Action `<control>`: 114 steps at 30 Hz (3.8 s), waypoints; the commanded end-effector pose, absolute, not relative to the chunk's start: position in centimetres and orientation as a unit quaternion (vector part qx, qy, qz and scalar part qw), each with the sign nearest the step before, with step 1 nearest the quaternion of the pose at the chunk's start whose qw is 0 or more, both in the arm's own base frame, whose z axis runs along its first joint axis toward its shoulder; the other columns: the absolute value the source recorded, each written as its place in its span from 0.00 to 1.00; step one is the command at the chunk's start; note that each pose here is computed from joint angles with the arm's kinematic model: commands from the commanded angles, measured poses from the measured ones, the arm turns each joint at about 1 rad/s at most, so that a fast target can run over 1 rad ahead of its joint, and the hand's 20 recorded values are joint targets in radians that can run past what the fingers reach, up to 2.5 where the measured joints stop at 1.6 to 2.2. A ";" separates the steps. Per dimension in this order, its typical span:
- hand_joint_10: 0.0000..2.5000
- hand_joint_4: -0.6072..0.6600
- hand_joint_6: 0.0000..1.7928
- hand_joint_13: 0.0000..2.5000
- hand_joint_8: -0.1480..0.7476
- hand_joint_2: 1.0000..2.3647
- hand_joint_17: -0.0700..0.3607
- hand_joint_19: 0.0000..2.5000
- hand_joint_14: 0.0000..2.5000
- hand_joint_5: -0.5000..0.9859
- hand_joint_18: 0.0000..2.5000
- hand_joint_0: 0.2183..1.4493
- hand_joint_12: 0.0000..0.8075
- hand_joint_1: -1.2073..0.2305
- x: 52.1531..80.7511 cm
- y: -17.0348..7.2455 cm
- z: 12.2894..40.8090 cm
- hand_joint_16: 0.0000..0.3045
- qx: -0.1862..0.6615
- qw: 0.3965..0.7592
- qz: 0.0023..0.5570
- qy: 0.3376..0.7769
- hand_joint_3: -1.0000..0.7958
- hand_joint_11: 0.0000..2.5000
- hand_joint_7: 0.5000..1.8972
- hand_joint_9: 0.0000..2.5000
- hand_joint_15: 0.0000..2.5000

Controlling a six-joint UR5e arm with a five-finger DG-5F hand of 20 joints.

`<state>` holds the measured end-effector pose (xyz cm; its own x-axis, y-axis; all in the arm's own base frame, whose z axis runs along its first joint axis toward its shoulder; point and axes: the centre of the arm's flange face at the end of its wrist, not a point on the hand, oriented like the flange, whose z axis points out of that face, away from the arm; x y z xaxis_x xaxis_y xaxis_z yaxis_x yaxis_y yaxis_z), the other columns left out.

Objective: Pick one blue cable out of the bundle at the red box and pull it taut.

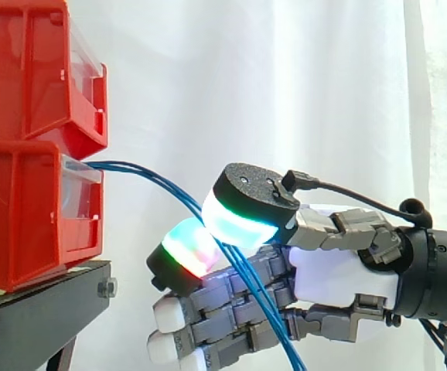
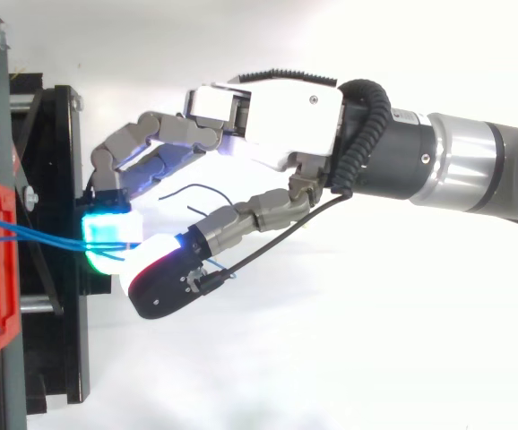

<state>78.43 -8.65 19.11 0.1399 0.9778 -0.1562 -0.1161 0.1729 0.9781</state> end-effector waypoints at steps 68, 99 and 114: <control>0.01 0.64 0.48 0.32 0.58 0.00 0.40 0.14 0.01 0.24 0.28 0.30 0.44 0.23 78.4 -8.4 19.5 0.15 0.470 0.584 0.461 0.474 0.28 0.45 0.34 0.45 0.15; 0.01 0.59 0.50 0.31 0.58 0.01 0.40 0.14 0.01 0.24 0.28 0.38 0.45 0.21 78.6 -8.8 20.2 0.15 0.472 0.585 0.459 0.473 0.37 0.45 0.38 0.44 0.15; 0.01 0.62 0.48 0.30 0.57 0.01 0.41 0.17 0.01 0.24 0.27 0.31 0.45 0.42 77.1 -9.0 20.5 0.15 0.498 0.558 0.428 0.507 0.35 0.44 0.40 0.45 0.16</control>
